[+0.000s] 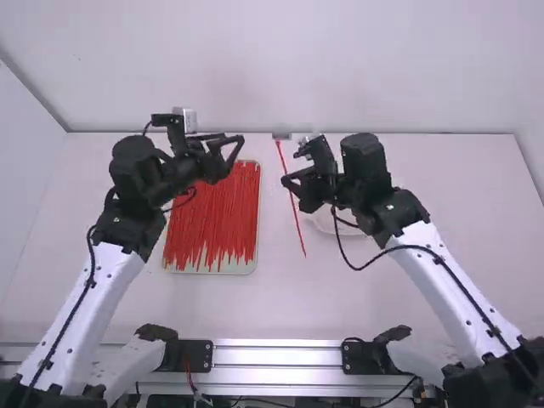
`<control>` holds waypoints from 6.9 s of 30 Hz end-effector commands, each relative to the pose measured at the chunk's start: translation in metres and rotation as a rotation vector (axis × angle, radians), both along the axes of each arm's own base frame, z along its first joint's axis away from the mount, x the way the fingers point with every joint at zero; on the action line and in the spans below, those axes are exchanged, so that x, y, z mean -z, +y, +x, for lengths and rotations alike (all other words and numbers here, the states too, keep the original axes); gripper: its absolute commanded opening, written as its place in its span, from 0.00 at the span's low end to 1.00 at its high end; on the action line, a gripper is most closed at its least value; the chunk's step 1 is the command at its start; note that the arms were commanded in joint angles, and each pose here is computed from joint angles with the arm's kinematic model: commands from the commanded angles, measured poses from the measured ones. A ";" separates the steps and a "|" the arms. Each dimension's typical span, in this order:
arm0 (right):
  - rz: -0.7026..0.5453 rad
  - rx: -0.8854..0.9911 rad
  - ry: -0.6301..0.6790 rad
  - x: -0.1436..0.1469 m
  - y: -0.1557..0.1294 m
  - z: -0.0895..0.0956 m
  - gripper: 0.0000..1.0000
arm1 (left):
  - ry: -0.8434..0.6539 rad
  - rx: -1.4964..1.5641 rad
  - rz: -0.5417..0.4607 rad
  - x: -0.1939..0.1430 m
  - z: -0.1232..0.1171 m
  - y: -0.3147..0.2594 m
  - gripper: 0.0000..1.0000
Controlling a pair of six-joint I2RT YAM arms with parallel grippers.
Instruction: Fasten the cable tie
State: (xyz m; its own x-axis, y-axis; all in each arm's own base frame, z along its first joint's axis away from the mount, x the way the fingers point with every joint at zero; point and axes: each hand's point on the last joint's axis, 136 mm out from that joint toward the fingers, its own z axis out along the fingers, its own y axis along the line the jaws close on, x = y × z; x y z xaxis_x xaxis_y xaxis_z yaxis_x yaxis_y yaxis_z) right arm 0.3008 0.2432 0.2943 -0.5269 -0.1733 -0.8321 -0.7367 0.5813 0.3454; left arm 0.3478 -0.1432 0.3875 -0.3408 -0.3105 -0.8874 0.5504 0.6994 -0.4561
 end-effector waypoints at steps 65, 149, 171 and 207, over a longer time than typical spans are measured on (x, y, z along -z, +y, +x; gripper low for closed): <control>0.312 -0.341 -0.452 -0.120 0.013 -0.016 0.00 | -0.413 0.805 0.020 -0.099 -0.055 -0.098 0.06; 0.295 -0.592 -0.608 -0.113 -0.022 -0.043 1.00 | -0.018 0.414 -0.091 -0.096 0.093 -0.043 0.02; 0.041 -0.733 -1.347 -0.067 -0.021 -0.041 0.99 | 0.671 0.652 -0.366 -0.003 0.083 -0.069 0.02; 0.062 -0.889 -1.793 -0.063 -0.011 -0.074 0.38 | 0.875 0.662 -0.469 -0.011 0.074 -0.090 0.02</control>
